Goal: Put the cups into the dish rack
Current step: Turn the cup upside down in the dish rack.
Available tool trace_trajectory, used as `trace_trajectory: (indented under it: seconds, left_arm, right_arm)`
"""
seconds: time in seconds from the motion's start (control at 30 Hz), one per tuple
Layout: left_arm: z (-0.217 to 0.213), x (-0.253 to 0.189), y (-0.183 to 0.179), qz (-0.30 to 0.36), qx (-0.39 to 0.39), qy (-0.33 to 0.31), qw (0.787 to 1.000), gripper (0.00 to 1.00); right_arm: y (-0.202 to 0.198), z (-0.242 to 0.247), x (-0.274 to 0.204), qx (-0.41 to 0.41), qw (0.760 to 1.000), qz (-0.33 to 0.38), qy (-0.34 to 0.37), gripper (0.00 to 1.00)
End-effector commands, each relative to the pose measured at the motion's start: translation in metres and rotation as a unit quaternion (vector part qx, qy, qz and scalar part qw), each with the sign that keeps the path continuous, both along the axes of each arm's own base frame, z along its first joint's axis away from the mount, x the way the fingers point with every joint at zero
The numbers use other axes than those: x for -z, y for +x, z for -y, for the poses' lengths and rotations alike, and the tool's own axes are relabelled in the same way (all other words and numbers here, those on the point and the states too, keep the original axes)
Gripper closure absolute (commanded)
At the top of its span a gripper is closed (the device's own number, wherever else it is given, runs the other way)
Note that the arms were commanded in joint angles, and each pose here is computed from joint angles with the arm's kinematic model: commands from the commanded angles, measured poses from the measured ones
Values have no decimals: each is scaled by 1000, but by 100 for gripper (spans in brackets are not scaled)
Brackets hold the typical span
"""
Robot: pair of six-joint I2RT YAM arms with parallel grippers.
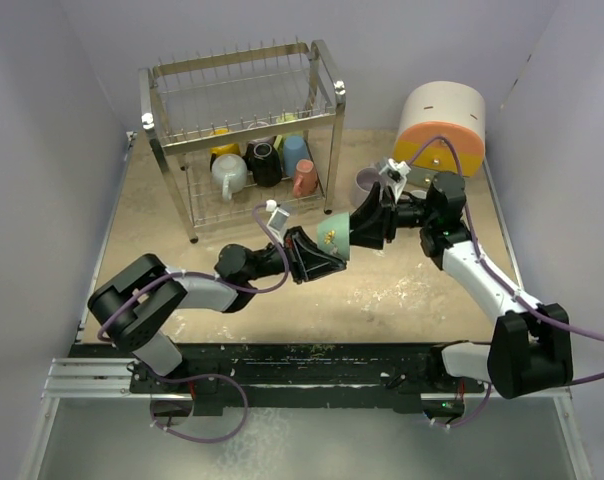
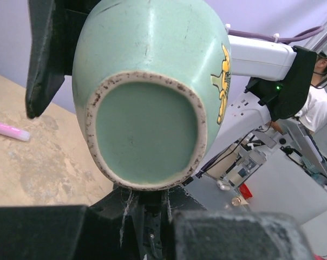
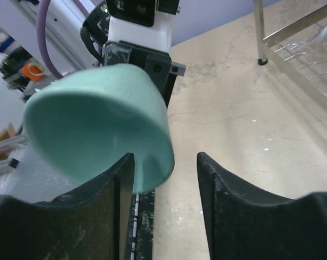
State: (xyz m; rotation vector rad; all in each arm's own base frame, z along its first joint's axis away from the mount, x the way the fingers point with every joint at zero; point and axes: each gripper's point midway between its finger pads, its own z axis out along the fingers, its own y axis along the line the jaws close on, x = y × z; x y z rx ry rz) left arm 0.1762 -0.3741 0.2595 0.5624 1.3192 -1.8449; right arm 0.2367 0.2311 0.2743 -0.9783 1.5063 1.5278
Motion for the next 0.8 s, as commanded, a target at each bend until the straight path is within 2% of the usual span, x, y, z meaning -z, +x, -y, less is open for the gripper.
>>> trace_trajectory:
  seconds: [0.0,0.03,0.13,0.3,0.43,0.57,0.77]
  left_arm:
    - [-31,-35,6,45,-38,-61,996,100]
    - [-36,-30,10,40,-46,-55,997,100]
    - [-55,-17,19,26,-69,-41,996,100]
    - [-84,5,39,-5,-113,-7,994,100]
    - [-96,31,67,-47,-165,83,982,100]
    - [-113,54,97,-56,-249,223,941,100]
    - [-145,54,134,-23,-341,352,872,100]
  right_arm:
    - [4,8,-13,4,997,73,-16,39]
    - [7,10,-13,11,996,84,-23,32]
    - [19,17,-12,48,990,120,-51,25]
    - [42,35,-10,117,973,170,-105,24]
    - [45,41,-6,129,968,180,-120,24]
    - [57,48,-3,153,955,207,-145,24]
    - [63,54,1,169,947,219,-163,24]
